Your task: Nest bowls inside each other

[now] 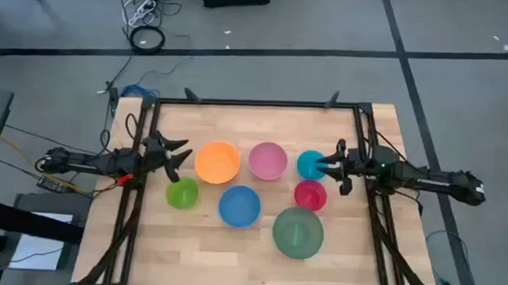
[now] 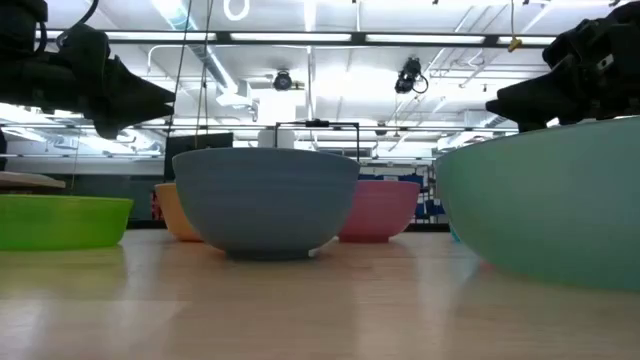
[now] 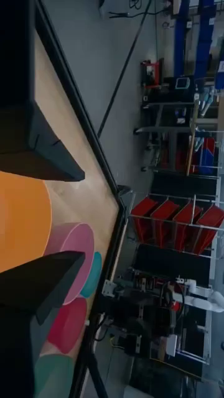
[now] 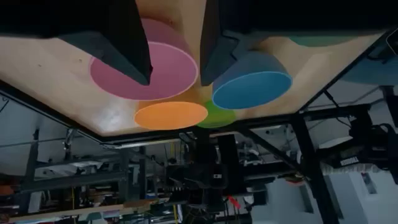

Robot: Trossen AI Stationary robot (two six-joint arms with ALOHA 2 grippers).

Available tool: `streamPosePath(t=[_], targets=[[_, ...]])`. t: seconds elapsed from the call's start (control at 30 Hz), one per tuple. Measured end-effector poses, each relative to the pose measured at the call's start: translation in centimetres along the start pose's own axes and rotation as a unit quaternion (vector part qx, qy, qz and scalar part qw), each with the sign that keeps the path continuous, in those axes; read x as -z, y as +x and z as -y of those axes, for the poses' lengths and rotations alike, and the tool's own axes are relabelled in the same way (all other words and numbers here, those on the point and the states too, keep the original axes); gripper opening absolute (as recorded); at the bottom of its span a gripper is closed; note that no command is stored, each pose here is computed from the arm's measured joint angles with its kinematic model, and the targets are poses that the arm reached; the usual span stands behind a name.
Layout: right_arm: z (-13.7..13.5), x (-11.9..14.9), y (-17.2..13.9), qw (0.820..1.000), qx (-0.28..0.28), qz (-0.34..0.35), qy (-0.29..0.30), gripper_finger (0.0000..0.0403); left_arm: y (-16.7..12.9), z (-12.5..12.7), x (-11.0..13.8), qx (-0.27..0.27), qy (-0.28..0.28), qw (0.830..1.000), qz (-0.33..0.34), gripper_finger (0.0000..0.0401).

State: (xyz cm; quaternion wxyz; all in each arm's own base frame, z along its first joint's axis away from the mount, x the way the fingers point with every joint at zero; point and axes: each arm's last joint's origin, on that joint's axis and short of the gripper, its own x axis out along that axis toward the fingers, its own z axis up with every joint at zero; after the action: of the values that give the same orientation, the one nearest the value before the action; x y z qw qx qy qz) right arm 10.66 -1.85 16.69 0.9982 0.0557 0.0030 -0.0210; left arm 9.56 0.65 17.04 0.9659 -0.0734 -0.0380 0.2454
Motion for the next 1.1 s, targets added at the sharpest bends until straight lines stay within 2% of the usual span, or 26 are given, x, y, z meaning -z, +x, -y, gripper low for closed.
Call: streamPosePath(t=[0.93,1.1], targets=[[0.0,0.0,0.0,1.0,0.0,0.0,-0.001,0.0128,0.0,0.0,0.01,0.0,0.0,1.0,0.0,0.0204],[-0.01,-0.08,0.0,0.999,0.0,0.004,-0.046,0.0128,0.0,0.0,0.0,0.0,0.0,1.0,0.0,0.0204]])
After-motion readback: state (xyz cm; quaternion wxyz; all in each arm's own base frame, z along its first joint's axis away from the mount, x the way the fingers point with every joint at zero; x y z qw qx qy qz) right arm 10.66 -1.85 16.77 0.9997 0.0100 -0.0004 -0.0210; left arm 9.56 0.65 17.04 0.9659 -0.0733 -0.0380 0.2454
